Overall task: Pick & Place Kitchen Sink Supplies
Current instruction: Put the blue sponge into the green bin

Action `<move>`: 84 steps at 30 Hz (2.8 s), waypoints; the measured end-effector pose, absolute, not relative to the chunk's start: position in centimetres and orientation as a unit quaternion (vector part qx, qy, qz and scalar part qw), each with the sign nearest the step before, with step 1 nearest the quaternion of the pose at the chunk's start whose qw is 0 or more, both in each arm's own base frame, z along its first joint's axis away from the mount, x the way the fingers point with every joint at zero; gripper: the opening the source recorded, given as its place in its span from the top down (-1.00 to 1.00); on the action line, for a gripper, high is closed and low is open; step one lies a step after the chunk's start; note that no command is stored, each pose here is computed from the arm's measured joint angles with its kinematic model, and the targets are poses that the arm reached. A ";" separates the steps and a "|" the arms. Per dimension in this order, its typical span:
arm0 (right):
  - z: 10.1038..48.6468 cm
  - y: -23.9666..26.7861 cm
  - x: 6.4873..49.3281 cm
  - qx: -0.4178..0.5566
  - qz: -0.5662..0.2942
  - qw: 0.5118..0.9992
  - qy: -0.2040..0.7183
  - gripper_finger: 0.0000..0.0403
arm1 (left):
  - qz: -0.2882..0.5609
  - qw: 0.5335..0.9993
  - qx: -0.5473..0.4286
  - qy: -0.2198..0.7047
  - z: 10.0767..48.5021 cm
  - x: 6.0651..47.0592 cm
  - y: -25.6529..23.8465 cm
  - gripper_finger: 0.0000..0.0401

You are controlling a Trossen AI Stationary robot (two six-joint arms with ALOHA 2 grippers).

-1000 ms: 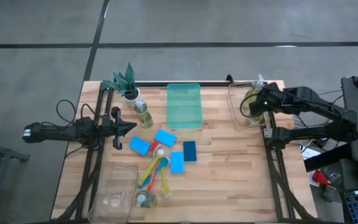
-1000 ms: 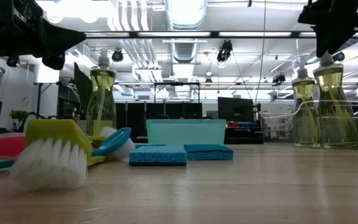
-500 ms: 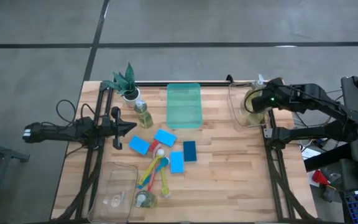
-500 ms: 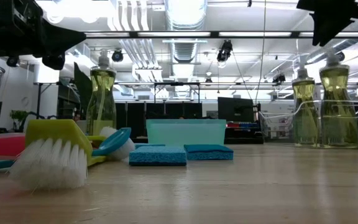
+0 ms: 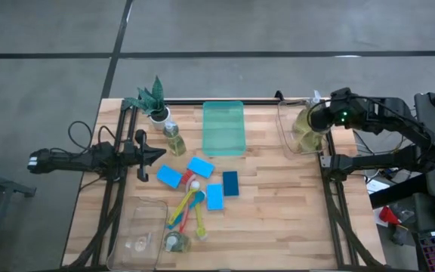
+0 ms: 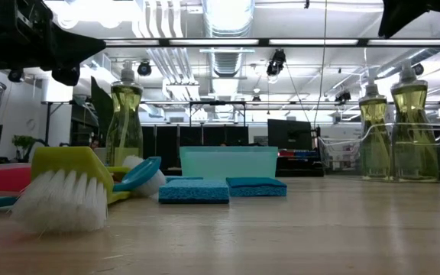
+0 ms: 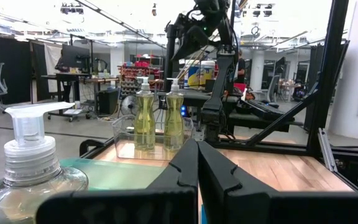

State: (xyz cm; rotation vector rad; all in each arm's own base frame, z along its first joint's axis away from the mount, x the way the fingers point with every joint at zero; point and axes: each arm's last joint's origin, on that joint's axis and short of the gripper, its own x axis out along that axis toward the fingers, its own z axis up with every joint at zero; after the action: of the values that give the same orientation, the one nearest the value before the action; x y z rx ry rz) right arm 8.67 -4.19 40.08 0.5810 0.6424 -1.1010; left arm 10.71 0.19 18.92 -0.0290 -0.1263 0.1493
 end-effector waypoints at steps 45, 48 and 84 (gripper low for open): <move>39.5 1.2 16.1 0.193 -0.161 0.934 0.254 0.96 | 0.075 0.995 -0.014 -0.063 18.9 10.7 0.2 0.99; 38.8 1.8 17.6 0.187 -0.154 0.932 0.269 0.96 | 0.075 0.995 -0.014 -0.063 18.9 10.7 0.2 0.99; 25.7 8.7 36.1 0.017 -0.021 0.858 0.513 0.64 | 0.075 0.995 -0.014 -0.060 18.9 10.7 0.2 0.99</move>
State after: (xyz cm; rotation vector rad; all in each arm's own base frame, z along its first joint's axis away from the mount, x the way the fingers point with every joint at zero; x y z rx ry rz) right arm 36.14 8.75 25.74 0.0361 1.0785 -0.0435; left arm 10.72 0.19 18.85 -0.0280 -0.1198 0.1494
